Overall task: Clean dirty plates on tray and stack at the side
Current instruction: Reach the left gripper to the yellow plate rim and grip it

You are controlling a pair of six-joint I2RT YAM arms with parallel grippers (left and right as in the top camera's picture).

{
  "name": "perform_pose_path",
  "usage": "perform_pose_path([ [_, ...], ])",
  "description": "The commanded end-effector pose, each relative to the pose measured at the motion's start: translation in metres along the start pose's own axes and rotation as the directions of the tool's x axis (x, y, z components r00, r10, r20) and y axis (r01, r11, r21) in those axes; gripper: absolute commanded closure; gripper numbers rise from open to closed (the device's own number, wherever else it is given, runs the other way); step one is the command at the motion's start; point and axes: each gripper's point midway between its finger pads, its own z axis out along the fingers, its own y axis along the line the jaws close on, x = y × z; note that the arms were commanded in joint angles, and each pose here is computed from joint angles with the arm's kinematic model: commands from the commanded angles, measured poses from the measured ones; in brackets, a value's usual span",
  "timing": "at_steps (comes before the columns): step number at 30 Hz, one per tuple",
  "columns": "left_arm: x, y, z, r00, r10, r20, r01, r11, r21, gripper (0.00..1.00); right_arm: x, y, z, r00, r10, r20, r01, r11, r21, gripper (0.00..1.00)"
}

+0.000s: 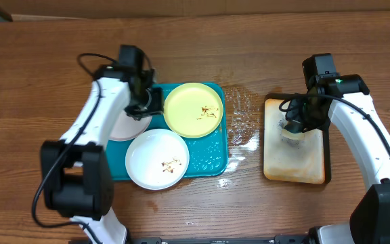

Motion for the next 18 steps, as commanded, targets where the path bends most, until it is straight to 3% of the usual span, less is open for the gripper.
perform_pose_path([
  [1, -0.003, -0.014, 0.005, 0.998, 0.069, 0.012, -0.069, 0.998, -0.011, 0.47, -0.003, -0.001, -0.005, 1.0, -0.006, 0.018, 0.006, 1.0, -0.006, 0.96],
  [8, -0.012, -0.001, 0.01, 0.999, 0.024, 0.033, -0.023, 0.999, -0.037, 0.34, -0.001, -0.001, -0.005, 1.0, -0.006, 0.009, 0.006, 1.0, -0.002, 0.96],
  [14, -0.01, 0.01, 0.031, 1.0, -0.007, -0.011, 0.006, 0.999, -0.039, 0.46, 0.0, -0.002, -0.005, 1.0, -0.007, 0.005, 0.007, 1.0, 0.0, 0.96],
  [17, -0.01, 0.01, 0.039, 1.0, -0.005, -0.022, 0.004, 0.999, -0.04, 0.45, 0.0, -0.002, -0.005, 1.0, -0.006, 0.006, 0.006, 1.0, -0.001, 0.96],
  [18, -0.01, 0.01, 0.042, 1.0, -0.009, -0.025, 0.008, 0.999, -0.035, 0.37, 0.0, -0.001, -0.005, 1.0, -0.006, 0.006, 0.006, 1.0, -0.004, 0.96],
])
